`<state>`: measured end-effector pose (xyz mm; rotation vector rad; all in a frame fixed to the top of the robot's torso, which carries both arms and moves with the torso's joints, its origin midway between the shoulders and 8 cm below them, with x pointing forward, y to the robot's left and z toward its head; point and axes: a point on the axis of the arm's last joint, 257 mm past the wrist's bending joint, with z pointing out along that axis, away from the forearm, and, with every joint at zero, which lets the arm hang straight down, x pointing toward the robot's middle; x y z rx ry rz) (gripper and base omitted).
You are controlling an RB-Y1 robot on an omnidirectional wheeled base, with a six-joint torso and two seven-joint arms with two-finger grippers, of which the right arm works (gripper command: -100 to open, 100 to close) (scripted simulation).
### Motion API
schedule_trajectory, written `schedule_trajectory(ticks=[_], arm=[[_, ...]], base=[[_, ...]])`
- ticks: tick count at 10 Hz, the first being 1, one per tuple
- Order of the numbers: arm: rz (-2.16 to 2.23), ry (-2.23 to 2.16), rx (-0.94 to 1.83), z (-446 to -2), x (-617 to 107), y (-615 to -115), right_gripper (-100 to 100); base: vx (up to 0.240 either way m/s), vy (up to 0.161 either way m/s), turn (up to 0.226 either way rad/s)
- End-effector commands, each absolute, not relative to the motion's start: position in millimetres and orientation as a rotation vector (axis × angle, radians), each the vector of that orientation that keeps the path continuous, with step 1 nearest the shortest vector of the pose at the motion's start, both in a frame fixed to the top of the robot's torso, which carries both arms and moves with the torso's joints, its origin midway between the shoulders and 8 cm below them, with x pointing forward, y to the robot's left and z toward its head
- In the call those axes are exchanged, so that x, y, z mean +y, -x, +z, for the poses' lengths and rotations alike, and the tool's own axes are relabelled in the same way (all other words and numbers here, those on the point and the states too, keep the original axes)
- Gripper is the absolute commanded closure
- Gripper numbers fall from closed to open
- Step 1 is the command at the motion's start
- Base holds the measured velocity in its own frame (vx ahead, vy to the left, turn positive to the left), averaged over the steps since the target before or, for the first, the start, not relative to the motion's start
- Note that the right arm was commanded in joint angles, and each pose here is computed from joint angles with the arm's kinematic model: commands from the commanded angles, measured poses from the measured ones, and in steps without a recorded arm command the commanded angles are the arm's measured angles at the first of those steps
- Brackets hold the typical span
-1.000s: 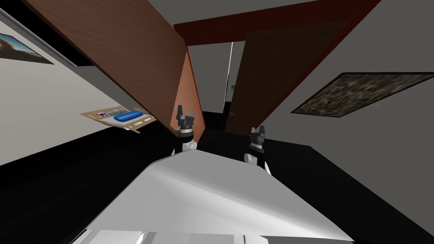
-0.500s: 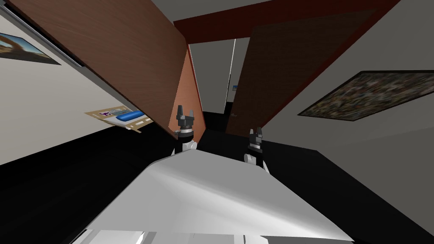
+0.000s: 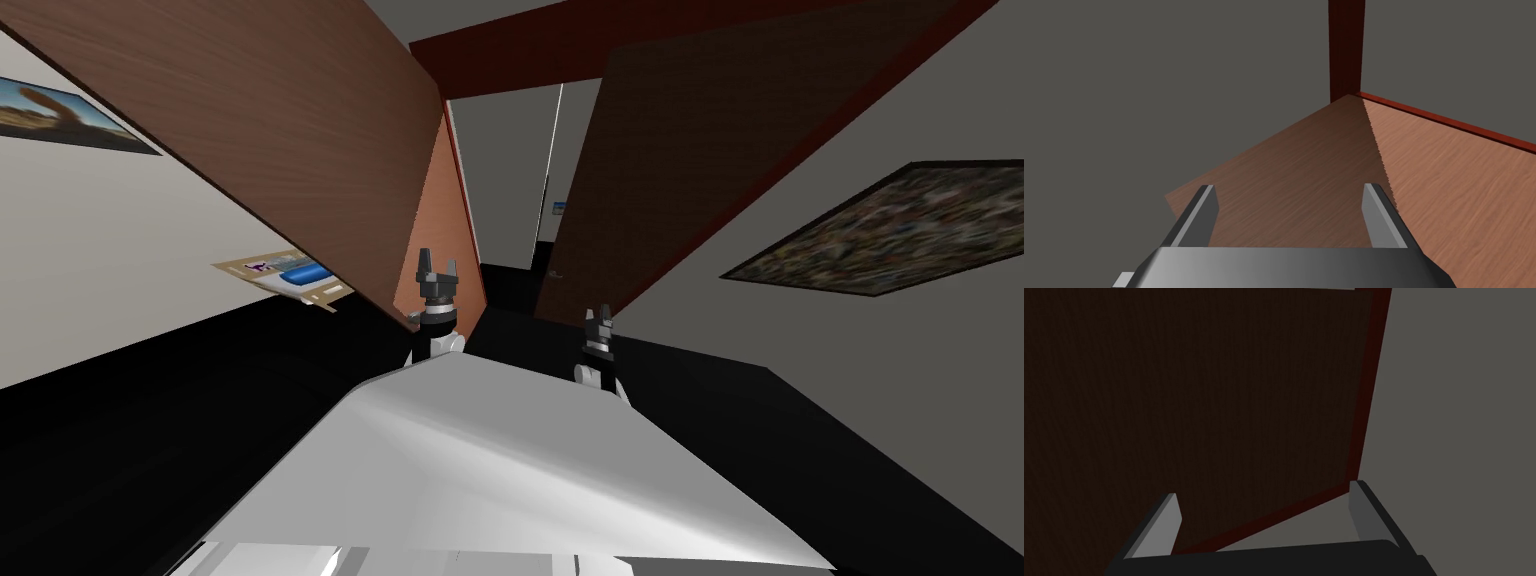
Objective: Pull the door open
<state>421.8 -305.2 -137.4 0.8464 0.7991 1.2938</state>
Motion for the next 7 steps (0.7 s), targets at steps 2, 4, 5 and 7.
schedule_trajectory(ticks=[2,4,5,7], arm=[[1.285,-0.878,0.823,-157.8,-310.2,-427.6,-100],[1.277,-0.902,0.840,-173.1,-314.1,-430.9,-100],[1.273,-0.914,0.849,-180.7,-316.1,-432.3,-100],[1.264,-0.939,0.866,-195.8,-320.2,-434.8,-100]], base=[[0.097,0.010,0.051],[0.108,0.012,0.047],[0.116,0.010,0.056],[0.094,0.006,0.053]])
